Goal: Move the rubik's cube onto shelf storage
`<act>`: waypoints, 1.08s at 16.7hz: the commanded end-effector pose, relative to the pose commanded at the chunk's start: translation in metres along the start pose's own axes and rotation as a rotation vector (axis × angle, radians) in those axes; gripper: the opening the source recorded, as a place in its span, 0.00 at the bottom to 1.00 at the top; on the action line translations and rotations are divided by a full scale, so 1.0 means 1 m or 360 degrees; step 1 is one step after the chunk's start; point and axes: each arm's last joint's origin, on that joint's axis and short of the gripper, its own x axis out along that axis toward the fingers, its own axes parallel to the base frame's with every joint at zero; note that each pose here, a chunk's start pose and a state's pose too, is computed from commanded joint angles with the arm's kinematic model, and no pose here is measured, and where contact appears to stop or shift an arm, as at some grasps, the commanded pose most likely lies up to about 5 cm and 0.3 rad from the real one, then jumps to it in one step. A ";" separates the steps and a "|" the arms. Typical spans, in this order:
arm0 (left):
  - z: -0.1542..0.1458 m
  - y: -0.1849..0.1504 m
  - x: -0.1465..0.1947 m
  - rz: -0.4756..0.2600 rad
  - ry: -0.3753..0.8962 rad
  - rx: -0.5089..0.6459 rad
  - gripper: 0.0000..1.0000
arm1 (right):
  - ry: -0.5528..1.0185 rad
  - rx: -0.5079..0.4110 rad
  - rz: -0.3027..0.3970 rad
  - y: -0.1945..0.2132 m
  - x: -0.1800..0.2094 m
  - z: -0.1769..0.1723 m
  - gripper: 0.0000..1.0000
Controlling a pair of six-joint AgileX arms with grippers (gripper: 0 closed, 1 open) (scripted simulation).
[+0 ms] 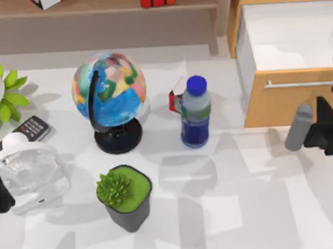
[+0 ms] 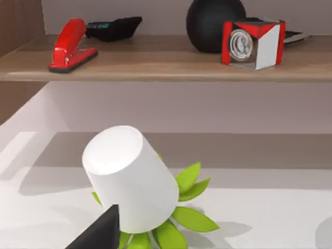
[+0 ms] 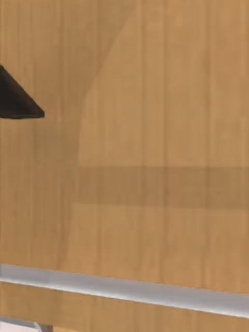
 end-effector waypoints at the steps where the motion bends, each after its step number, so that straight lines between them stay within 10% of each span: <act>1: 0.000 0.000 0.000 0.0000 0.0000 0.0000 1.00 | 0.0000 0.0000 0.0000 0.000 0.001 0.000 1.00; 4: 0.000 0.000 0.000 0.0000 0.0000 0.0000 1.00 | 0.0000 0.0000 0.0000 0.000 0.001 0.000 1.00; 18: 0.000 0.000 0.000 0.0000 0.0000 0.0000 1.00 | 0.0000 0.0000 0.0000 0.000 0.001 0.000 0.00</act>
